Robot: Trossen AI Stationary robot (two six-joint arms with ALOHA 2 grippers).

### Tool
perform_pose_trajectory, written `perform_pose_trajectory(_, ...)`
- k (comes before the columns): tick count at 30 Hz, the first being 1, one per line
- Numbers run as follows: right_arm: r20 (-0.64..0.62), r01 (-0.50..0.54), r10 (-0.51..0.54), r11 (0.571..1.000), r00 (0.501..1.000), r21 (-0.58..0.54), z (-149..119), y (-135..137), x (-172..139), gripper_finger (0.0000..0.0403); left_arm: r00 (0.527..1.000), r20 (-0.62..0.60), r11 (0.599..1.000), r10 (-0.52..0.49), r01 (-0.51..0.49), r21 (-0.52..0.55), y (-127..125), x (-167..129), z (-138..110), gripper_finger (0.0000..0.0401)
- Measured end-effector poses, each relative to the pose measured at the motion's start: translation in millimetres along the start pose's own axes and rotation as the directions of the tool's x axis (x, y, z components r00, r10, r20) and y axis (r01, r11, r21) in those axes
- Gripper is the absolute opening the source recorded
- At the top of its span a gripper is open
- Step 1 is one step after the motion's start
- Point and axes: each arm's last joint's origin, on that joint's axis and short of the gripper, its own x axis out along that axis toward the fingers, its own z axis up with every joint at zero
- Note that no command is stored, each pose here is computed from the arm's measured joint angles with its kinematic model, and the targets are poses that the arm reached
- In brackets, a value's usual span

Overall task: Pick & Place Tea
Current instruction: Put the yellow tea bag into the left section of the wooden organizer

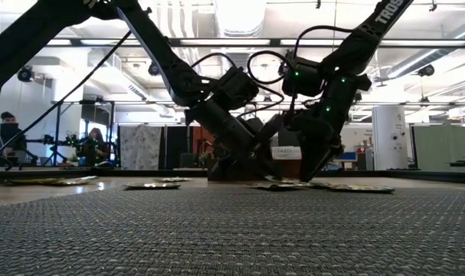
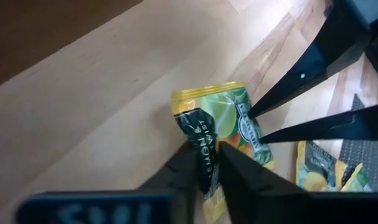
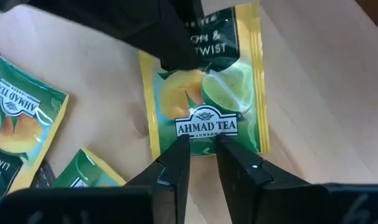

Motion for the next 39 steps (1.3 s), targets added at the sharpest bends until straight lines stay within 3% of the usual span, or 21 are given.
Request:
perform_pose_trajectory(3,0.015,-0.004,0.004,1.000,1.000,-0.004,0,1,-7,0.0079,1.000,0.005,0.999,0.007,-0.007,0.040,-3,-4,3,0.0011)
perform_pose_trajectory(9,0.143,-0.019,0.021,1.000,0.989,-0.013,6,5,-49,0.0079,1.000,0.023,0.988,0.021,-0.024,0.152,-21,-31,21,0.0002)
perform_pose_trajectory(12,0.244,0.033,-0.031,0.999,0.969,-0.005,6,6,-82,0.0079,0.997,0.065,0.949,0.041,-0.059,0.310,-35,-61,41,0.0002)
perform_pose_trajectory(14,0.312,0.086,-0.085,0.996,0.946,0.011,3,5,-103,0.0079,0.993,0.092,0.876,0.068,-0.103,0.471,-44,-83,55,0.0001)
perform_pose_trajectory(15,0.341,0.110,-0.109,0.994,0.934,0.018,2,4,-113,0.0079,0.990,0.117,0.818,0.075,-0.128,0.560,-50,-94,64,0.0001)
perform_pose_trajectory(18,0.393,0.140,-0.138,0.990,0.909,0.022,-3,2,-133,0.0079,0.982,0.159,0.598,0.101,-0.187,0.779,-57,-117,90,0.0001)
perform_pose_trajectory(20,0.403,0.141,-0.140,0.990,0.904,0.028,-5,0,-139,0.0079,0.979,0.151,0.458,0.140,-0.199,0.866,-54,-123,105,0.0001)
perform_pose_trajectory(21,0.403,0.141,-0.141,0.990,0.904,0.030,-6,0,-140,0.0079,0.976,0.140,0.407,0.169,-0.199,0.892,-50,-125,112,0.0001)
perform_pose_trajectory(23,0.398,0.136,-0.143,0.990,0.906,0.045,-6,0,-140,0.0079,0.965,0.119,0.334,0.235,-0.195,0.922,-40,-124,124,0.0001)
perform_pose_trajectory(25,0.385,0.129,-0.146,0.989,0.911,0.068,-6,0,-137,0.0079,0.945,0.123,0.294,0.302,-0.215,0.931,-30,-125,137,0.0001)
perform_pose_trajectory(28,0.361,0.128,-0.151,0.988,0.920,0.088,-6,0,-131,0.0079,0.898,0.161,0.269,0.409,-0.287,0.919,-21,-132,157,0.0001)
perform_pose_trajectory(32,0.346,0.130,-0.154,0.987,0.926,0.092,-6,0,-129,0.0079,0.882,0.158,0.296,0.445,-0.311,0.903,-20,-148,170,0.0000)
perform_pose_trajectory(34,0.345,0.130,-0.153,0.987,0.926,0.091,-6,0,-128,0.0079,0.879,0.108,0.306,0.465,-0.274,0.912,-20,-154,168,0.0000)
perform_pose_trajectory(39,0.345,0.136,-0.155,0.988,0.926,0.078,-7,0,-128,0.0079,0.864,-0.145,0.425,0.482,-0.085,0.901,-7,-154,145,0.0000)
